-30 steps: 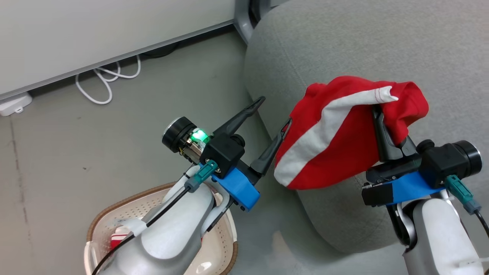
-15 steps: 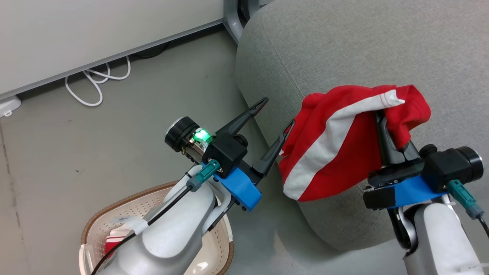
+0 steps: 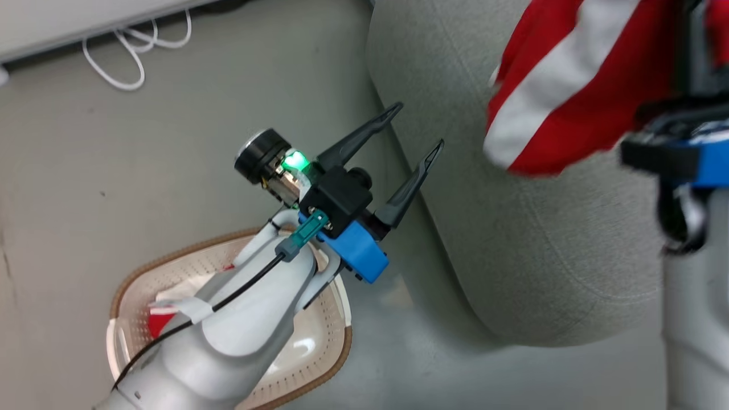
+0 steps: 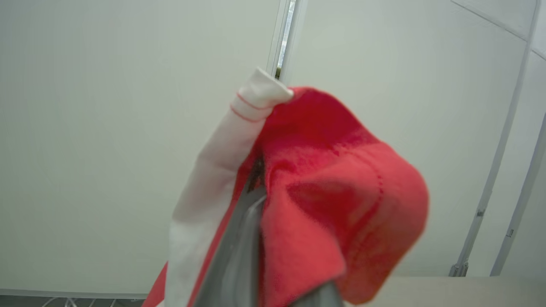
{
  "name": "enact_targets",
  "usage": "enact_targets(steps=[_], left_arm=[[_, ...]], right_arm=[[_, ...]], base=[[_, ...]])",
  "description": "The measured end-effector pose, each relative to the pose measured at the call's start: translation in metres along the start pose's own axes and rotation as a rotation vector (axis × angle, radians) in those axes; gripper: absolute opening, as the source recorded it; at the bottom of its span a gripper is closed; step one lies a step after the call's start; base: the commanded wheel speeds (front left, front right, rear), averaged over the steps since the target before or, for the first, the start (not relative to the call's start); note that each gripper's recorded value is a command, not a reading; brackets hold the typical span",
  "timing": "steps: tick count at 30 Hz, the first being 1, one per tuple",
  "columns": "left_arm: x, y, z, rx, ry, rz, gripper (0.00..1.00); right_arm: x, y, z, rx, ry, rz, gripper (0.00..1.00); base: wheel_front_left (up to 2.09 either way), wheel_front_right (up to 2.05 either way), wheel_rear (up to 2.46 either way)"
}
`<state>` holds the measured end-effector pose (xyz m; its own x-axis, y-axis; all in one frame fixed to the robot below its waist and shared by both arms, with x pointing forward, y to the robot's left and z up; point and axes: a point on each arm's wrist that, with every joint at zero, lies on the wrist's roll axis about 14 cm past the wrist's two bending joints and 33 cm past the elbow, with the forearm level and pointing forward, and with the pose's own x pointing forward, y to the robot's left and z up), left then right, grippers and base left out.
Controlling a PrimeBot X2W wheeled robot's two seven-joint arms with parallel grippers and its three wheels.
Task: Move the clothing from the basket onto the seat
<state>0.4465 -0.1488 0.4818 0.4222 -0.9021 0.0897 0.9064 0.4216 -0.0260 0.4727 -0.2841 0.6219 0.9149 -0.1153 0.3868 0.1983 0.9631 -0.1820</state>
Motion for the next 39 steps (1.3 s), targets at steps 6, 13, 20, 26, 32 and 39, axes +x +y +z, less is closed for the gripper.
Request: enact_targets(steps=[6, 13, 20, 26, 32, 39], left_arm=[[0.008, 0.026, -0.027, 0.004, 0.014, -0.002, 1.0], [0.005, 0.057, -0.076, -0.023, 0.056, 0.02, 1.0], [-0.001, 0.068, -0.121, -0.073, 0.095, 0.03, 1.0], [-0.006, 0.07, -0.138, -0.097, 0.114, 0.04, 1.0], [-0.007, 0.072, -0.139, -0.093, 0.114, 0.042, 1.0], [-0.007, 0.074, -0.134, -0.086, 0.107, 0.048, 1.0]], right_arm=[[0.061, -0.026, 0.025, -0.094, -0.162, -0.049, 0.0], [0.1, -0.052, 0.011, -0.208, -0.23, -0.108, 0.0], [0.114, -0.089, -0.041, -0.321, -0.121, -0.155, 0.0], [0.103, -0.123, -0.084, -0.368, 0.017, -0.208, 0.0], [0.065, -0.149, -0.14, -0.354, 0.223, -0.265, 0.0], [0.017, -0.148, -0.203, -0.27, 0.435, -0.302, 0.0]], base=[[0.0, 0.0, 0.0], [0.0, 0.0, 0.0], [0.0, 0.0, 0.0], [0.0, 0.0, 0.0], [0.0, 0.0, 0.0], [0.0, 0.0, 0.0]])
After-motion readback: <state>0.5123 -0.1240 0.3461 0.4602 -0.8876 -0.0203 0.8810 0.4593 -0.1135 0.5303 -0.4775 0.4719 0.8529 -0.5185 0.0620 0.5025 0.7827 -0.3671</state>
